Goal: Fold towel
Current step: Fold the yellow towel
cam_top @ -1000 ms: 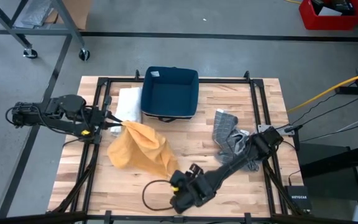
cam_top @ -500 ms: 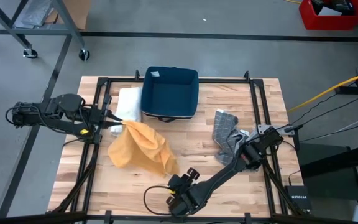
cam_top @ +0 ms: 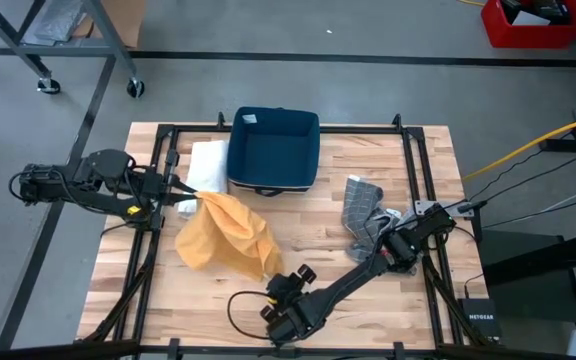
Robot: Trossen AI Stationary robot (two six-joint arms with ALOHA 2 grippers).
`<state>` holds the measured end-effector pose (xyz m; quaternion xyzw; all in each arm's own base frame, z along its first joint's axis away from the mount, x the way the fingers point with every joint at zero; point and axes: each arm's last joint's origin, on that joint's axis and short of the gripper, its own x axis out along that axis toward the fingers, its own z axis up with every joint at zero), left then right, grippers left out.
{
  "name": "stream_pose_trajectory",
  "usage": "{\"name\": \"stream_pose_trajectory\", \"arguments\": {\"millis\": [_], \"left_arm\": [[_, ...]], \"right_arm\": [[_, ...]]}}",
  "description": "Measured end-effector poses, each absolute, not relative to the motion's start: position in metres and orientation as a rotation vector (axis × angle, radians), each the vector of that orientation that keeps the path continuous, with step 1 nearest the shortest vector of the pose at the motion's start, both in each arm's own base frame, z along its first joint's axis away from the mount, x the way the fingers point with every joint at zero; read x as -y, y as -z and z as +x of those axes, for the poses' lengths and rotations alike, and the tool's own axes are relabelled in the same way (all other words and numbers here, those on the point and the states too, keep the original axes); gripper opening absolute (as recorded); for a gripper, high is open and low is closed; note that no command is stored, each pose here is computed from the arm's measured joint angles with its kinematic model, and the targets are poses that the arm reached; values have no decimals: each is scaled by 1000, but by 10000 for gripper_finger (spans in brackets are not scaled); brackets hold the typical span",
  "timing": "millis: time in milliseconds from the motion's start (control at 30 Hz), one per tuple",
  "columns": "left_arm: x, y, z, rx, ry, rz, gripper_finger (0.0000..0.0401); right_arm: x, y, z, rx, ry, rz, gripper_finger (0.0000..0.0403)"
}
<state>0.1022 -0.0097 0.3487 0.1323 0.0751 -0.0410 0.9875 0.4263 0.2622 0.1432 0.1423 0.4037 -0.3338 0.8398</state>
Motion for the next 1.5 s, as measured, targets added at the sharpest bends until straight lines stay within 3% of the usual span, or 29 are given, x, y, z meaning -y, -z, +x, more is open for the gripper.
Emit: {"name": "stream_pose_trajectory", "arguments": {"millis": [300, 533, 667, 833, 1033, 1267, 1500], "left_arm": [[10, -349, 102, -151, 83, 267, 1], [10, -349, 102, -151, 83, 269, 1], [10, -349, 102, -151, 83, 273, 1], [10, -349, 102, -151, 83, 274, 1], [10, -349, 102, -151, 83, 273, 1], [10, -349, 102, -148, 85, 302, 1], [9, -350, 102, -145, 58, 303, 1]], "right_arm": [[-246, -143, 438, -852, 736, 358, 179], [-223, -137, 448, -971, 748, 432, 174], [-214, -137, 448, -1008, 778, 415, 125], [-217, -136, 444, -1049, 757, 375, 16], [-228, -139, 437, -1107, 713, 399, 10], [-247, -183, 421, -1018, 660, 448, 5], [-251, -256, 397, -779, 632, 478, 4]]}}
